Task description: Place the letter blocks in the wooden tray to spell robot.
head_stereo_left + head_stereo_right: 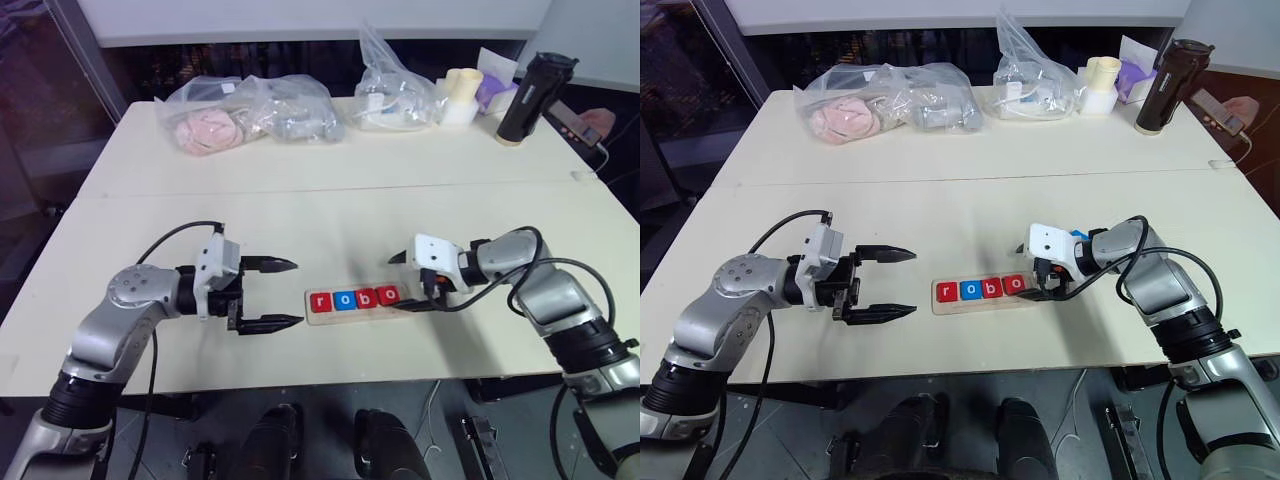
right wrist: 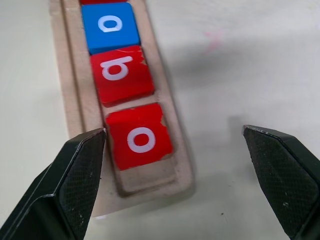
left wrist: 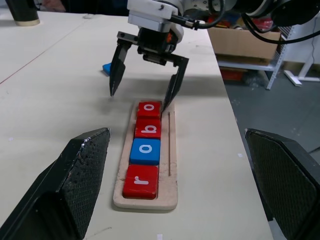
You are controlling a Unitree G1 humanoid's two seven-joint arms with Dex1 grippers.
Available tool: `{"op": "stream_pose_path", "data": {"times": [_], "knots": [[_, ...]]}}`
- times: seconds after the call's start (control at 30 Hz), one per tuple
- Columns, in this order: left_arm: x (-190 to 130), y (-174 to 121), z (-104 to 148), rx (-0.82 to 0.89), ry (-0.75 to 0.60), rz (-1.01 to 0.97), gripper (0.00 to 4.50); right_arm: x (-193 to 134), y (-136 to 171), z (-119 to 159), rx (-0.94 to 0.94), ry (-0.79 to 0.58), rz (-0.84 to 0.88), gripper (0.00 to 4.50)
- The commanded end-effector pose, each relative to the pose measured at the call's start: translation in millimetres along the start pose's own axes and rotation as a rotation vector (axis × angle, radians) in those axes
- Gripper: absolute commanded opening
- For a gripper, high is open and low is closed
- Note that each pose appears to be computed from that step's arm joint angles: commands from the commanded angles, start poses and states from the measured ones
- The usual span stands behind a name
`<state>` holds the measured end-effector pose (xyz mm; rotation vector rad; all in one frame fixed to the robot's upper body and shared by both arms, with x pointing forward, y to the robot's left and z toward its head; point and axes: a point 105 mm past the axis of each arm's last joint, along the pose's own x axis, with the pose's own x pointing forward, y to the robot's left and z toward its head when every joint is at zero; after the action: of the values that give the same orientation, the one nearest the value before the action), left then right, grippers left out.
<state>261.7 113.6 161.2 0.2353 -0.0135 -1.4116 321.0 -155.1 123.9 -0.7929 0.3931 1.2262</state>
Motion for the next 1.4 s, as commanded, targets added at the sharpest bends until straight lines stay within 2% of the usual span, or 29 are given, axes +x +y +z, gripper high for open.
{"op": "stream_pose_path", "data": {"times": [0.03, 0.27, 0.53, 1.07, 1.4], "knots": [[-0.5, -1.3, 10.1, 0.04, -0.016, -0.007, 4.5, -13.5, 1.0, 12.2, -0.039, -0.022, 0.004, 4.48], [1.6, -1.0, 9.9, 0.04, -0.021, -0.017, 4.5, -22.1, -19.4, -1.0, -0.026, 0.019, -0.102, 4.48], [1.1, -1.7, 10.2, 0.04, -0.018, -0.021, 4.5, -20.3, -28.2, -14.0, -0.027, 0.045, -0.123, 4.48], [1.1, -2.2, 10.3, 0.036, -0.018, -0.009, 4.5, -11.5, -27.7, -10.7, -0.034, 0.026, -0.109, 4.48], [1.4, -1.8, 10.6, 0.034, -0.02, -0.003, 4.5, 4.6, -20.1, 1.7, -0.052, -0.014, -0.064, 4.48]]}}
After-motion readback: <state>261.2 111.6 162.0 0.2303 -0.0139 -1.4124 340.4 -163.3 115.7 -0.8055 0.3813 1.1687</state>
